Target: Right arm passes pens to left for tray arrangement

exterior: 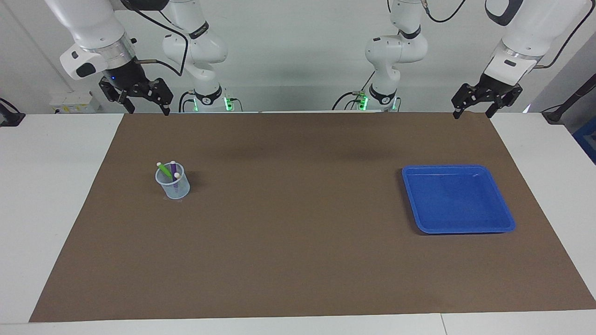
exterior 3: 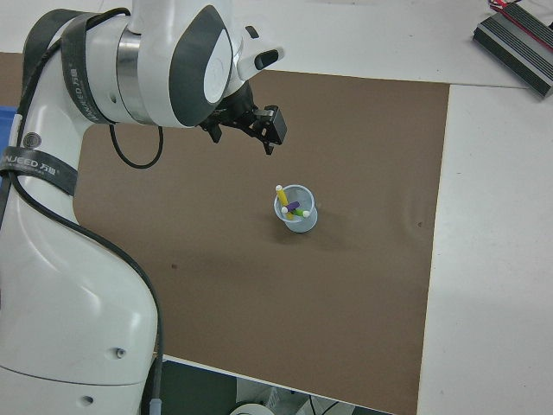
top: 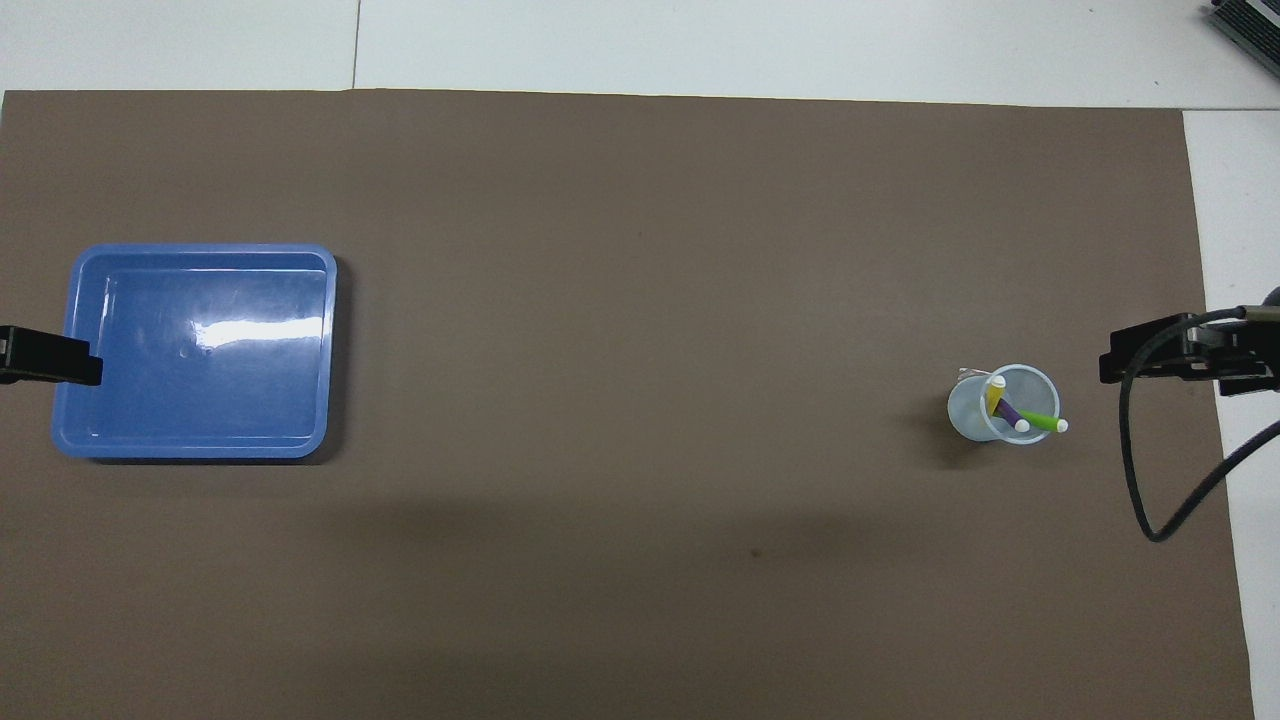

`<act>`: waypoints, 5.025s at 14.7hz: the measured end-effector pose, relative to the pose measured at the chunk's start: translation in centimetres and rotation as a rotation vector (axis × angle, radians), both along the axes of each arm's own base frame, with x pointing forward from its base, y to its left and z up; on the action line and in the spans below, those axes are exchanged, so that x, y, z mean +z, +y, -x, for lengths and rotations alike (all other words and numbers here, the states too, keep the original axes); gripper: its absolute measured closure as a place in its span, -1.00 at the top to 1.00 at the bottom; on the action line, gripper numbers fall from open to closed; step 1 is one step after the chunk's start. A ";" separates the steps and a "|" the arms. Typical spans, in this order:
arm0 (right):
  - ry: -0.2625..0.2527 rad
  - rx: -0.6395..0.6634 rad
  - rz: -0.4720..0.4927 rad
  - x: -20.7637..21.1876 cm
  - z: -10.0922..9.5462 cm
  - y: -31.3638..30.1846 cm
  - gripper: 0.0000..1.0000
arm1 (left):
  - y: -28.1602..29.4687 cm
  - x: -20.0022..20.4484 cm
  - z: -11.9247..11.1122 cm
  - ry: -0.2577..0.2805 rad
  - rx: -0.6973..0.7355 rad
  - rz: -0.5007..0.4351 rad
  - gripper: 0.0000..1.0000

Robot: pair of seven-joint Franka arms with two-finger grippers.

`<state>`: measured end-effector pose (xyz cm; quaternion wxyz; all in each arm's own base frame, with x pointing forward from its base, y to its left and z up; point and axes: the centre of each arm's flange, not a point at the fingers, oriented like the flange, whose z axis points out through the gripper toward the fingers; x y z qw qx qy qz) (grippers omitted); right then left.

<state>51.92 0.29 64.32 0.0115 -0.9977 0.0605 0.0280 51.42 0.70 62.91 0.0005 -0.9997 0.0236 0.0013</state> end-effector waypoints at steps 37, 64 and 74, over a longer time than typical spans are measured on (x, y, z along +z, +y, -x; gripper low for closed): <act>-0.043 0.750 -0.079 -20.8 -2.6 -1.4 0.00 | -3.3 -0.7 2.0 0.182 0.595 0.319 1.00; -0.042 0.670 -0.071 -25.1 -2.7 -1.2 -0.39 | -9.8 -4.3 7.3 0.550 1.210 0.633 1.00; -0.054 0.671 -0.066 -24.3 -3.1 -1.3 -0.63 | -8.8 -4.8 6.6 0.556 1.363 0.652 1.00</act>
